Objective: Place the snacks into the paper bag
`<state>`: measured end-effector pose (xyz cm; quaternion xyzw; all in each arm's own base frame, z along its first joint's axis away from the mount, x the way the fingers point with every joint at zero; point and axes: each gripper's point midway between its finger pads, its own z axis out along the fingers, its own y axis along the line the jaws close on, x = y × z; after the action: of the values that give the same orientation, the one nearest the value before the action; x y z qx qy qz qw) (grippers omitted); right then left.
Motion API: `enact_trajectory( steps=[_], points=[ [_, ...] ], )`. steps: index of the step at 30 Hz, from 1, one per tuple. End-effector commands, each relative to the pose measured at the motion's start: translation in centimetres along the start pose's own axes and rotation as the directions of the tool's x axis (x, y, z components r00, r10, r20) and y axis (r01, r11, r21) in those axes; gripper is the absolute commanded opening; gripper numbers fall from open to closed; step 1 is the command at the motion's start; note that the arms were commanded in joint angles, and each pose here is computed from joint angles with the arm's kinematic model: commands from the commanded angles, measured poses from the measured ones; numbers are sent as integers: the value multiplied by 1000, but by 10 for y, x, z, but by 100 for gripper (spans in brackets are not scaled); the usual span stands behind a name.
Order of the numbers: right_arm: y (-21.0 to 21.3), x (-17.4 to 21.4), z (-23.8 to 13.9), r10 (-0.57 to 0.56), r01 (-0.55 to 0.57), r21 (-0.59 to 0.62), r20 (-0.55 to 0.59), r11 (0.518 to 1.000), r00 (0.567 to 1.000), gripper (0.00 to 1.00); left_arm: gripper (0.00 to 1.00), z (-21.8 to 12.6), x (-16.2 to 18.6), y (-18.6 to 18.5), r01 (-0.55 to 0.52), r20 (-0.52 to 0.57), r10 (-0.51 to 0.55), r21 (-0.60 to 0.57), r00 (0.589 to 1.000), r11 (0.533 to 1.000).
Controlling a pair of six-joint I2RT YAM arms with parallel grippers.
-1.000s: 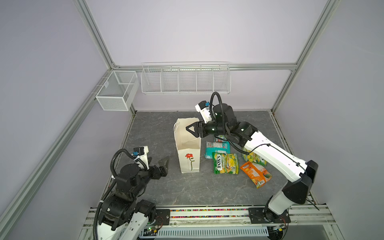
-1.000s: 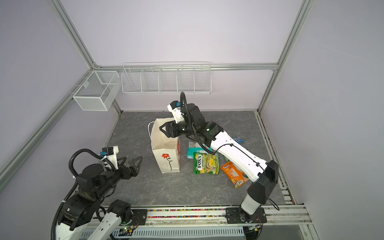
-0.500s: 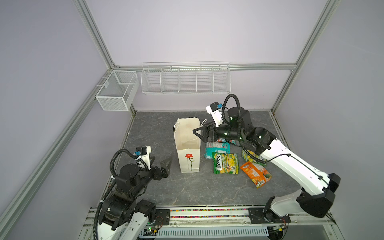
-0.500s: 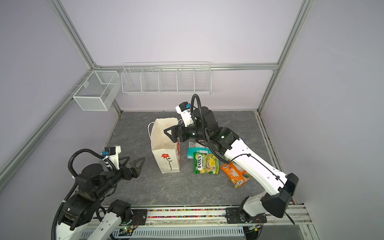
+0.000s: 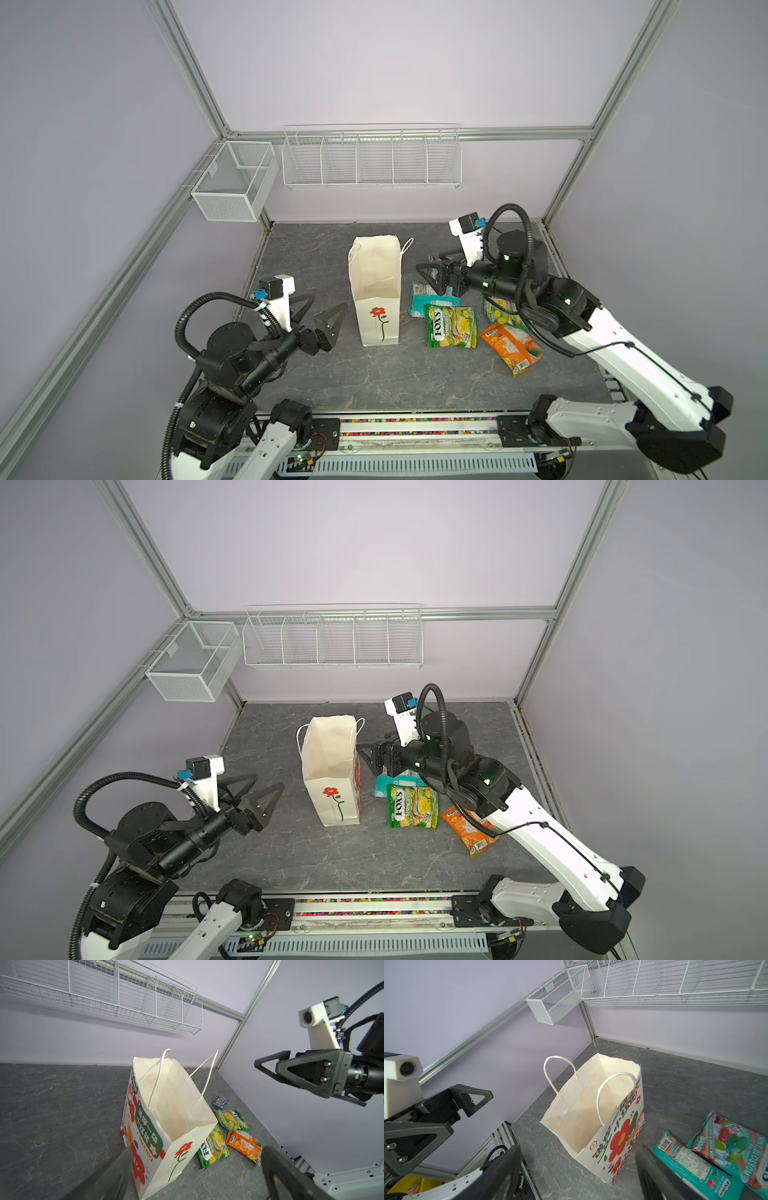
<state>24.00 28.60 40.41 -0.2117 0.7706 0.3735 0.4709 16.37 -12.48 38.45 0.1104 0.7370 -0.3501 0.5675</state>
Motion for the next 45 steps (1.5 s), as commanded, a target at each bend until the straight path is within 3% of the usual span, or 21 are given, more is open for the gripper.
enact_trajectory(
  steps=[1,5,8,9,12,14,16,20,25,29,38,45],
  points=[
    [-13,1,-8,-17,16,60,20,998,1000,88,99,3,-6,-7,-2,-8,2,17,1000,1000],
    [-15,3,-12,-15,14,68,16,998,1000,88,99,14,-7,-21,-51,-41,53,39,998,998],
    [-17,4,-16,-14,12,75,18,997,1000,88,99,37,8,-48,-178,-97,183,58,978,982],
    [-18,4,-17,-13,12,81,18,997,1000,88,99,45,14,-62,-266,-101,269,39,958,963],
    [-23,7,-26,-18,16,103,20,995,1000,88,99,64,30,-114,-551,-101,544,-61,833,833],
    [-27,9,-33,-23,20,125,21,992,1000,88,99,81,38,-129,-553,-151,537,-98,830,827],
    [-32,11,-45,-30,25,153,29,988,999,88,99,98,50,-148,-563,-160,549,-64,821,824],
    [-46,16,-72,-41,27,228,57,973,998,88,99,124,76,-171,-509,-201,501,15,842,861],
    [-73,19,-115,-49,-4,380,130,925,990,88,99,156,118,-182,-429,-287,422,39,860,902],
    [-83,24,-135,-52,-22,430,159,903,986,88,99,180,158,-184,-321,-378,314,45,871,946],
    [-97,32,-155,-48,-50,494,183,868,982,88,99,223,212,-155,-156,-500,64,-144,863,977],
    [-101,37,-159,-50,-48,511,177,858,983,88,100,244,243,-142,-121,-548,-19,-218,836,968]
  ],
)
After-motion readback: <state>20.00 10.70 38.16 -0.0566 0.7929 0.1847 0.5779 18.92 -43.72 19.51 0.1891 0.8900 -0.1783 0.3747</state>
